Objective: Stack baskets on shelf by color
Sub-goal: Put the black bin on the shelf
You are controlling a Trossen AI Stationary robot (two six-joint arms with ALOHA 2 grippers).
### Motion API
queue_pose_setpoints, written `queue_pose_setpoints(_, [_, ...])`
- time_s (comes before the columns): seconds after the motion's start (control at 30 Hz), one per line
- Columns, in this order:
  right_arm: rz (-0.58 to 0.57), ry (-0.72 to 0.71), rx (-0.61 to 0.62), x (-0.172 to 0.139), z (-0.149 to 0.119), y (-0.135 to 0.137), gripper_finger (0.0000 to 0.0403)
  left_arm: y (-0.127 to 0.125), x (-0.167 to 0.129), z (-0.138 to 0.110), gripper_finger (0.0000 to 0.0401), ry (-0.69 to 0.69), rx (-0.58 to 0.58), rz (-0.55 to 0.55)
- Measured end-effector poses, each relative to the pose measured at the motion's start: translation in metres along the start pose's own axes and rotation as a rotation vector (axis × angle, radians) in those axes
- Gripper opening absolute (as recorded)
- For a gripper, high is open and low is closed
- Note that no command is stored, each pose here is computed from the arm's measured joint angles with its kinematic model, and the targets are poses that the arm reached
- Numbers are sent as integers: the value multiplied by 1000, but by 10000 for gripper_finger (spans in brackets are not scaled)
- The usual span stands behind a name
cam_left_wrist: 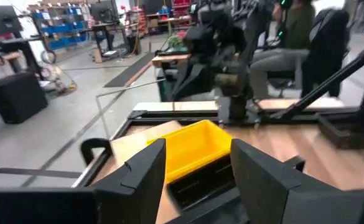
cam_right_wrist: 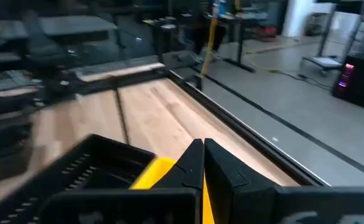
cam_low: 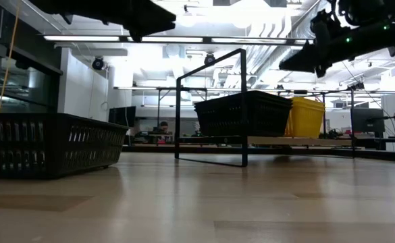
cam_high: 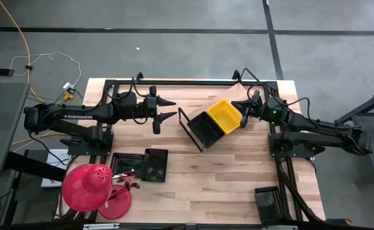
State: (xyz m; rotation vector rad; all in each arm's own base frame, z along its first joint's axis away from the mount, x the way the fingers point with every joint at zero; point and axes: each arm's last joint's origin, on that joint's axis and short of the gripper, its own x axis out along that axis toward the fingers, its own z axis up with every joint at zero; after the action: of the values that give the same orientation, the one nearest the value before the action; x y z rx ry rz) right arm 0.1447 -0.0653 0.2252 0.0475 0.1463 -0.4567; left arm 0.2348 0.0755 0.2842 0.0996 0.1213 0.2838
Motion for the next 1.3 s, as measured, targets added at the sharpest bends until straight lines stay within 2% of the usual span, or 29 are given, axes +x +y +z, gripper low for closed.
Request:
queue_pose_setpoints(0.17, [104, -37, -3, 0, 6, 5, 0, 0, -6, -5, 168, 83, 25, -7])
queue_pose_setpoints(0.43, [213, -223, -40, -3, 24, 8, 0, -2, -12, -12, 168, 181, 46, -26])
queue_pose_setpoints(0.7, [240, -229, -36, -4, 25, 9, 0, -2, -13, -16, 168, 221, 47, -20])
queue_pose_setpoints(0.8, [261, -212, 20, -4, 26, 10, 1, -2, -13, -16, 168, 221, 47, -20])
queue_pose_setpoints(0.93, [383, -37, 71, -6, 37, 18, 24, -2, -13, -16, 168, 221, 39, -19])
queue_pose_setpoints(1.07, [455, 224, 84, -18, 51, 35, 79, -2, -13, -15, 168, 217, 28, -17])
queue_pose_setpoints(1.2, [534, 565, 160, -37, 54, 54, 133, -2, -12, -16, 168, 217, 27, -17])
queue_pose_setpoints(1.3, [516, 806, 236, -52, 47, 67, 159, -2, -12, -16, 168, 217, 11, -15])
